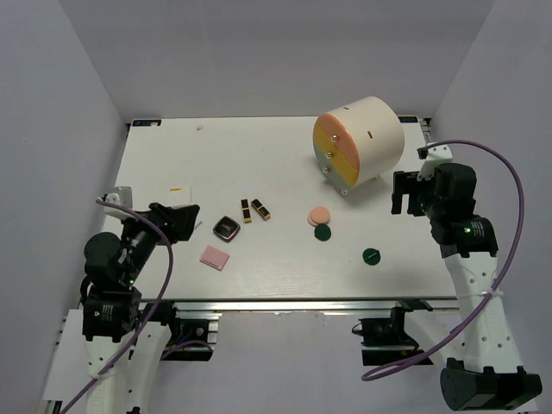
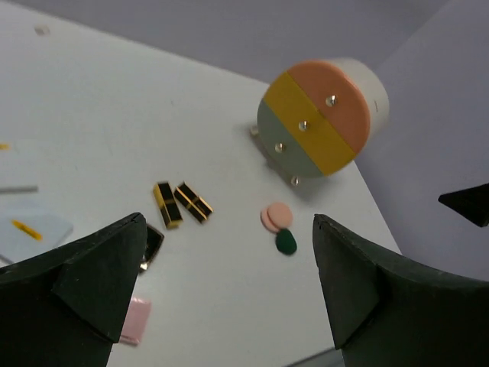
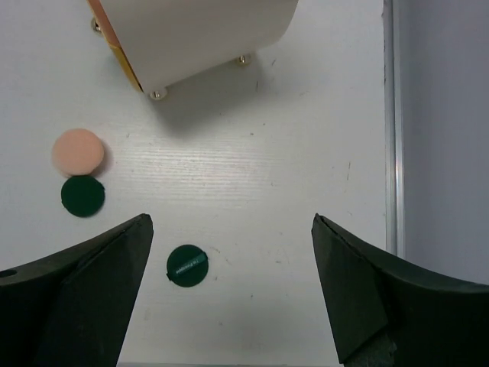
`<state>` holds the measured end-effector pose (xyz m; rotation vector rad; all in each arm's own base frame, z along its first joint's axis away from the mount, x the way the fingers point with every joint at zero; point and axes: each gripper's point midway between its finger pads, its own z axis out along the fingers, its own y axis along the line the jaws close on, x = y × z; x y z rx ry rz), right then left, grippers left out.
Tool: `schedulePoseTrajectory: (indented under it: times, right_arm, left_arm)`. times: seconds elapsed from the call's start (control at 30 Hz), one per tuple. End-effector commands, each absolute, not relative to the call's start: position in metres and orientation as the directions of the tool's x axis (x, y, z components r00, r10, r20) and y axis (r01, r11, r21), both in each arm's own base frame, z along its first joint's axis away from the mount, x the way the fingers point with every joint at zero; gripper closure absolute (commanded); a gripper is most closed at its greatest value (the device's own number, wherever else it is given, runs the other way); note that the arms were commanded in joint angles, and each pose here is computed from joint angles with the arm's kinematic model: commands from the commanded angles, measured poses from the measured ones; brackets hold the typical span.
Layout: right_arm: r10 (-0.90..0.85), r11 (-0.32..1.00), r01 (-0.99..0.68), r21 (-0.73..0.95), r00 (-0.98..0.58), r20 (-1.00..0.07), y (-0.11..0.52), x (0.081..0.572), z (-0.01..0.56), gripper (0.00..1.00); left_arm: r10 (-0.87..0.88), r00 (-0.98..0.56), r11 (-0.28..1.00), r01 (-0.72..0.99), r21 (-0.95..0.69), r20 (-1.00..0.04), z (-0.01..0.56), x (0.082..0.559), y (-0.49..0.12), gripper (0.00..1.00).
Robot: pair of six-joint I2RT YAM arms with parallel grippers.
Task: Organize the makeup
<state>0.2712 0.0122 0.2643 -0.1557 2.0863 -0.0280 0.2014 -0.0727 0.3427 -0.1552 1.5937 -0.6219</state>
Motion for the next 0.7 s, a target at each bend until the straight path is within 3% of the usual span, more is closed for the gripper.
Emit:
schedulePoseTrajectory:
  times: [0.0, 0.17, 0.27, 0.37, 0.4, 0.5, 0.57, 0.6, 0.63, 0.67]
  right_arm:
    - [-0.144, 0.988, -0.118, -0.097, -0.513, -0.846, 0.012, 0.258, 0.267, 0.11]
    - [-0.225, 0.953, -0.283, -0.11, -0.413, -0.883, 0.035, 0.252, 0.284, 0.11]
    - [-0.333, 0.856, -0.495, -0.15, -0.306, -0.892, 0.063, 0.242, 0.291, 0.1]
    - [-0.408, 0.73, -0.659, -0.182, -0.207, -0.889, 0.087, 0.23, 0.291, 0.11]
    - [-0.422, 0.712, -0.678, -0.185, -0.202, -0.884, 0.089, 0.228, 0.288, 0.11]
    - [-0.422, 0.656, -0.74, -0.15, -0.195, -0.885, 0.101, 0.225, 0.29, 0.11]
    - [-0.353, 0.714, -0.693, -0.097, -0.236, -0.905, 0.1, 0.238, 0.297, 0.11]
    - [-0.327, 0.731, -0.677, -0.079, -0.246, -0.913, 0.101, 0.243, 0.3, 0.13]
    - [-0.271, 0.755, -0.656, -0.018, -0.286, -0.919, 0.104, 0.25, 0.303, 0.18]
    - [-0.231, 0.779, -0.627, -0.017, -0.263, -0.937, 0.102, 0.261, 0.32, 0.28]
  left_arm:
    - [-0.507, -0.33, 0.76, 0.264, -0.594, -0.796, 0.299, 0.191, -0.095, 0.02]
    - [-0.556, -0.359, 0.693, 0.298, -0.656, -0.75, 0.297, 0.188, -0.106, 0.02]
    - [-0.577, -0.382, 0.659, 0.304, -0.688, -0.722, 0.295, 0.197, -0.111, 0.02]
    - [-0.6, -0.398, 0.577, 0.385, -0.72, -0.694, 0.307, 0.21, -0.126, 0.22]
    - [-0.608, -0.408, 0.554, 0.396, -0.732, -0.681, 0.307, 0.215, -0.129, 0.49]
    - [-0.633, -0.447, 0.492, 0.398, -0.774, -0.632, 0.307, 0.237, -0.139, 0.7]
    - [-0.631, -0.439, 0.481, 0.426, -0.766, -0.64, 0.321, 0.249, -0.15, 0.67]
    - [-0.606, -0.492, 0.487, 0.393, -0.78, -0.625, 0.308, 0.261, -0.169, 0.6]
    - [-0.575, -0.505, 0.509, 0.397, -0.764, -0.644, 0.305, 0.267, -0.183, 0.44]
    - [-0.558, -0.507, 0.513, 0.411, -0.754, -0.657, 0.318, 0.273, -0.196, 0.37]
